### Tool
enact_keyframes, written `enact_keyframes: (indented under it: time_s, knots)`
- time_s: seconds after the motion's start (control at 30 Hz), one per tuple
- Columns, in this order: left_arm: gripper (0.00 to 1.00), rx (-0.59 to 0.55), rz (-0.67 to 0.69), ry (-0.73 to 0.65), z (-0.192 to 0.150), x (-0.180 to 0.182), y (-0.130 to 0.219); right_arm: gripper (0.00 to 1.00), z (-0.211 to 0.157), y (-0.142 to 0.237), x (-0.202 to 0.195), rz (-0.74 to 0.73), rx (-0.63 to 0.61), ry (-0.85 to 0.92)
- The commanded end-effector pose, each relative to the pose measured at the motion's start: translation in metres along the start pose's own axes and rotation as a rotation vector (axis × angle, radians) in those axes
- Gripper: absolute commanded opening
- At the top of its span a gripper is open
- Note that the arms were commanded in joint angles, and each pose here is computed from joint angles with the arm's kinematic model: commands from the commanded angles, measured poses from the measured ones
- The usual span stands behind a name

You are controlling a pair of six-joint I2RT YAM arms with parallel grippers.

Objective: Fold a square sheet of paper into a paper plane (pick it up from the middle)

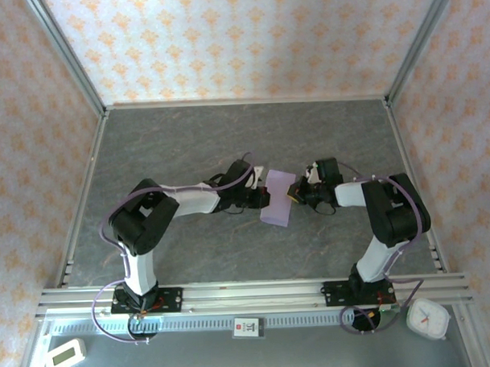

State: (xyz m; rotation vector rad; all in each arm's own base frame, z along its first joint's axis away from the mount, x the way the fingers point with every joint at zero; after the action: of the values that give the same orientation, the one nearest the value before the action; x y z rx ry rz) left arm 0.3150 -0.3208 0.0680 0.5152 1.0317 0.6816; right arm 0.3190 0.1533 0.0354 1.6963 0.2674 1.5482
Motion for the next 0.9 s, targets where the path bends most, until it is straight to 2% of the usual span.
enact_keyframes:
  time_s: [0.0, 0.37, 0.5, 0.7, 0.87]
  knots:
    - [0.00, -0.019, -0.022, -0.005, -0.002, -0.004, 0.003, 0.00, -0.035, -0.007, -0.078, -0.301, 0.064, -0.104]
    - [0.00, 0.058, 0.074, 0.004, -0.041, 0.032, -0.004, 0.00, -0.035, -0.007, -0.077, -0.296, 0.067, -0.103]
    - [0.00, 0.039, 0.057, 0.000, -0.035, 0.025, 0.001, 0.00, -0.036, -0.007, -0.078, -0.300, 0.068, -0.106]
    - [0.00, -0.044, -0.021, 0.008, -0.005, -0.007, 0.020, 0.00, -0.037, -0.007, -0.079, -0.300, 0.070, -0.107]
    - [0.00, -0.052, -0.062, 0.007, -0.001, -0.020, 0.025, 0.00, -0.038, -0.006, -0.080, -0.304, 0.069, -0.106]
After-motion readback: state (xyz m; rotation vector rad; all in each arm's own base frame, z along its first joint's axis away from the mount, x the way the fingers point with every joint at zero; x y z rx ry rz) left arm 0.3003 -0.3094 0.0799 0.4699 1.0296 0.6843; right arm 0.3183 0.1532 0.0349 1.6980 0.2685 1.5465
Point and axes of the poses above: each hand's point on the last joint's axis, 136 mm out from that joint toward the fingers, its own y axis back along the fingers, its own x axis along the line the jaws close on, z = x × y, the point moved 3 cm from there along y, back along the fingers, and after that the axes turned 1 degree about -y, right-handed, at the moved point
